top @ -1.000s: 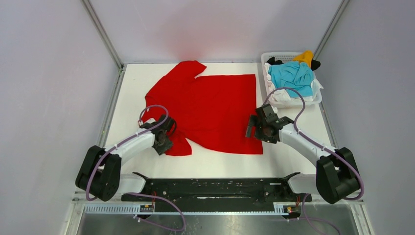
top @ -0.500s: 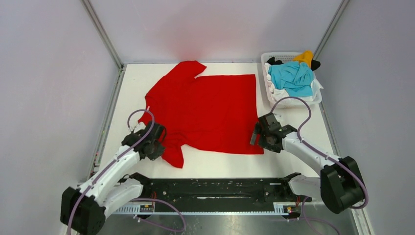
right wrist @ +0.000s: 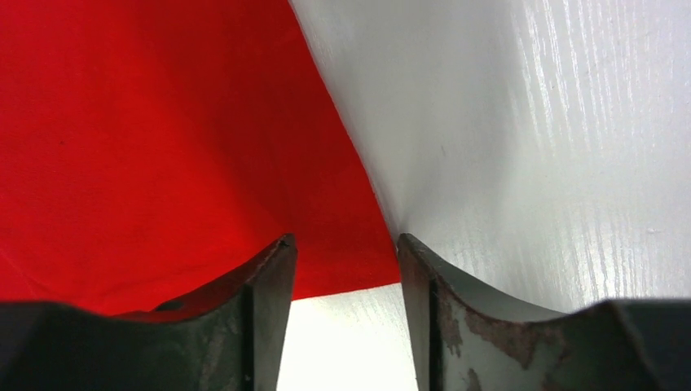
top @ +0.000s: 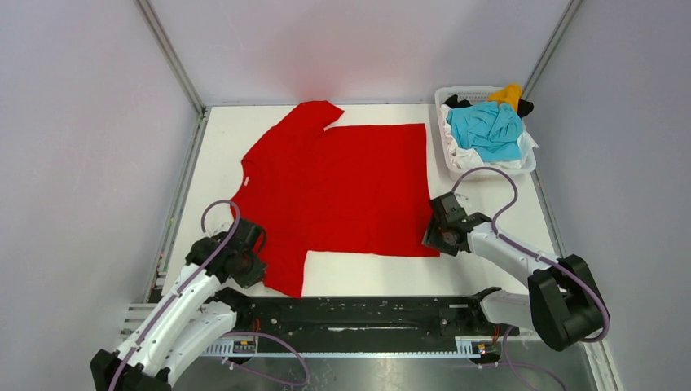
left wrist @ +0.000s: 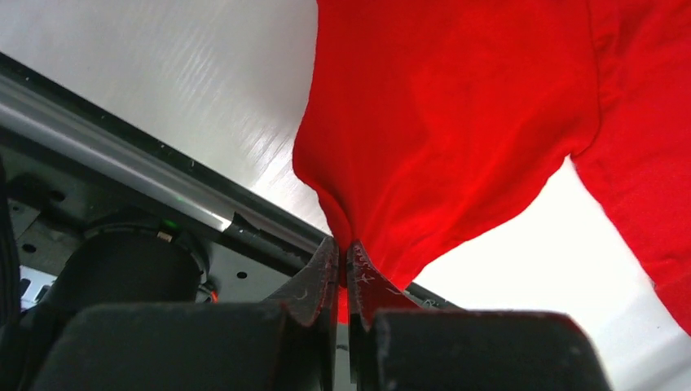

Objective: Fold and stack the t-shirts
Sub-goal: Grab the side of the flattened tshirt closest away from the robot with both arms

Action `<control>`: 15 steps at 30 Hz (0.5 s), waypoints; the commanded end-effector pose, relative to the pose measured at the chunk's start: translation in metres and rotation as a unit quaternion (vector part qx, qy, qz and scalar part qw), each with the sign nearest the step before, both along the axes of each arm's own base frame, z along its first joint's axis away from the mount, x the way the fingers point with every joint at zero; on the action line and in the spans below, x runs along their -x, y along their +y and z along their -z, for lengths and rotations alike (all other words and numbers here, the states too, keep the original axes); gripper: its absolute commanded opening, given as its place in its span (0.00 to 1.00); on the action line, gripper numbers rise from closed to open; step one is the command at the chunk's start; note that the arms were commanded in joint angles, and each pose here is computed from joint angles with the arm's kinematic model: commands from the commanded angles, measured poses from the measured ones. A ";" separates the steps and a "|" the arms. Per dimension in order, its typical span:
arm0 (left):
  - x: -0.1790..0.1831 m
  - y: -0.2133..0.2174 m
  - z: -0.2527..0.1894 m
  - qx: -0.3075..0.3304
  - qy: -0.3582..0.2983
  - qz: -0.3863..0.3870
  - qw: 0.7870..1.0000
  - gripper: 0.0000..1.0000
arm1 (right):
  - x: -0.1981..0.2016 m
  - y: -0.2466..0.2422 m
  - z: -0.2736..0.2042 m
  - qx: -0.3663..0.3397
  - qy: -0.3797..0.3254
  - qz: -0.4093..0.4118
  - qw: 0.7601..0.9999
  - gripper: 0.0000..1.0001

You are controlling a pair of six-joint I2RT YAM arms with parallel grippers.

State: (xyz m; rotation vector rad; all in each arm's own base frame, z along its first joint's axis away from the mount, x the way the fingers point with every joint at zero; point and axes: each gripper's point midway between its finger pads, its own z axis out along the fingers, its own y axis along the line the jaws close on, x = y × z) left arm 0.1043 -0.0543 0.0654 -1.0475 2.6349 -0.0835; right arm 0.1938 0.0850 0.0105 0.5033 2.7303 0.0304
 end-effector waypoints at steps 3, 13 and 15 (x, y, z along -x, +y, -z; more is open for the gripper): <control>0.009 -0.006 -0.019 0.026 0.003 0.009 1.000 0.00 | 0.026 0.005 0.008 -0.032 0.034 0.005 0.999 0.51; 0.012 -0.011 -0.027 0.046 -0.010 0.020 0.999 0.00 | 0.035 0.004 0.008 -0.029 0.053 0.005 0.998 0.15; 0.014 -0.012 -0.034 0.051 -0.016 0.023 0.998 0.00 | 0.046 -0.001 0.006 -0.026 0.064 0.007 0.998 0.06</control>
